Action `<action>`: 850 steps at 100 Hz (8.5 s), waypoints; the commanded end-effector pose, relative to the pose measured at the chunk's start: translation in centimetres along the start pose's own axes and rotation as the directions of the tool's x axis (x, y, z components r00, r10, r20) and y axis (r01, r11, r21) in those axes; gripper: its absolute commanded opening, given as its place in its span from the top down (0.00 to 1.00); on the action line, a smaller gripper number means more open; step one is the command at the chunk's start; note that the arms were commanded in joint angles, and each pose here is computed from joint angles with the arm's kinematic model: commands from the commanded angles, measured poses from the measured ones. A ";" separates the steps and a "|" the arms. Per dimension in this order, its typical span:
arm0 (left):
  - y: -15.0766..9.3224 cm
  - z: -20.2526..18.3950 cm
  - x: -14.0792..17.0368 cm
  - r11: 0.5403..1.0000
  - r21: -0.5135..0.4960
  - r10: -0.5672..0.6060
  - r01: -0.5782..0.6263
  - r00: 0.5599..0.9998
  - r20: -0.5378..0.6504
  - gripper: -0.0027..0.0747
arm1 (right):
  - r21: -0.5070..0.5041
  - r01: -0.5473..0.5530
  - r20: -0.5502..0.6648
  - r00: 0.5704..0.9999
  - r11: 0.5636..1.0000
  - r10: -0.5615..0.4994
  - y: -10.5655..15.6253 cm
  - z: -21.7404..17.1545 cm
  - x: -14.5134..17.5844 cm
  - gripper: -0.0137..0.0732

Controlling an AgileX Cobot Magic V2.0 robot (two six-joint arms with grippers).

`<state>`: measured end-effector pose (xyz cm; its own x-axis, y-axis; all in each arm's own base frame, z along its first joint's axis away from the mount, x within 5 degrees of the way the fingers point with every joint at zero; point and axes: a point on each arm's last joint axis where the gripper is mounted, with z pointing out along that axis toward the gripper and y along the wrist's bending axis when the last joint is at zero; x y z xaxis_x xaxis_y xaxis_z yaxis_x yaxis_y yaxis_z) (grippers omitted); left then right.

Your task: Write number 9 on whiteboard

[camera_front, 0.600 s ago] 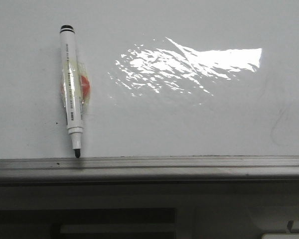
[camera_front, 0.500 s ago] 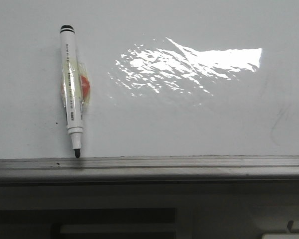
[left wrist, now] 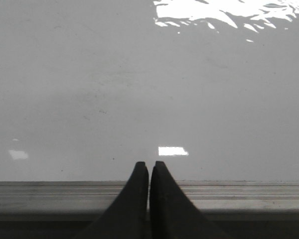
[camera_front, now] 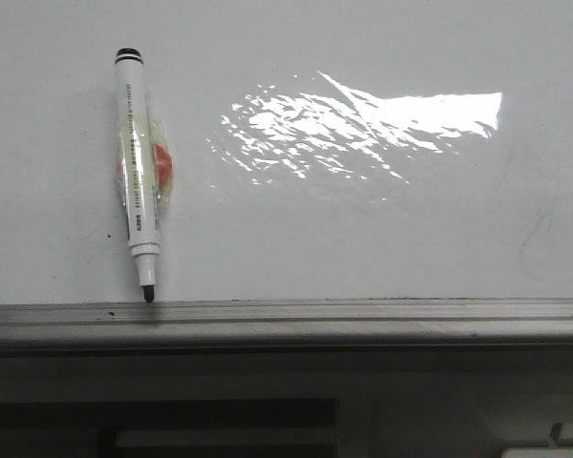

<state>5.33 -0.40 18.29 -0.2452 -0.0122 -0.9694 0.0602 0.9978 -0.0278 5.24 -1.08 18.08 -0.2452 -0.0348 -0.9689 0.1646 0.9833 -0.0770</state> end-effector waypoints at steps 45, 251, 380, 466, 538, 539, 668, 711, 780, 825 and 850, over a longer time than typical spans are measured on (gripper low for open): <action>0.0 0.0 -0.3 1.000 0.000 -0.009 0.009 0.995 0.102 0.99 | 0.011 0.029 0.016 0.999 1.000 -0.030 0.0 0.2 0.6 0.92; -0.1 -0.5 -9.2 0.998 0.014 -0.055 0.053 0.943 0.328 0.41 | -0.122 -0.106 0.084 0.990 0.987 0.117 0.2 -0.8 -8.3 0.91; -15.5 6.1 -5.7 0.750 0.628 -0.155 0.208 0.978 -0.138 0.41 | -0.122 -0.106 0.083 0.990 0.987 0.117 0.2 -0.8 -8.3 0.91; -16.2 7.0 -4.3 0.768 0.602 -0.130 0.219 0.973 -0.188 0.43 | -0.122 -0.106 0.083 0.990 0.987 0.117 0.2 -0.8 -8.3 0.91; -16.4 7.8 -3.5 0.796 0.559 -0.145 0.232 0.970 -0.197 0.47 | -0.122 -0.106 0.082 0.990 0.987 0.116 0.2 -0.8 -8.3 0.91; -16.4 7.8 -3.5 0.797 0.557 -0.146 0.234 0.969 -0.198 0.47 | -0.122 -0.106 0.082 0.990 0.987 0.116 0.2 -0.8 -8.3 0.91; -18.2 4.4 -5.3 0.501 0.832 0.097 -0.239 0.971 0.220 0.99 | -0.862 0.040 -0.092 0.968 0.505 -0.234 12.8 -1.7 -17.1 0.40; -18.6 3.7 -5.3 0.412 0.848 0.121 -0.334 0.942 0.313 0.99 | -0.891 0.052 -0.084 0.957 0.450 -0.277 18.5 -0.5 -18.6 0.40; -18.6 3.7 -5.2 0.412 0.848 0.127 -0.334 0.942 0.310 0.81 | -0.888 0.061 -0.090 0.949 0.456 -0.303 19.6 0.2 -18.6 0.92; -14.6 2.4 -7.0 0.559 0.811 0.035 -0.172 0.982 0.184 0.60 | -0.856 0.066 -0.080 0.963 0.512 -0.258 18.1 0.9 -20.5 0.92; -11.9 0.9 -8.9 0.606 0.769 -0.012 -0.203 0.965 0.263 0.60 | -0.773 0.045 -0.043 0.992 0.633 -0.122 15.5 2.6 -25.1 0.92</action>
<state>7.46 -12.75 25.32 -0.0253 0.0531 -0.9983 0.8521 0.5233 0.0063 15.65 15.56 37.73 -0.3912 -0.2360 -0.8895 -0.6768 0.7288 0.1042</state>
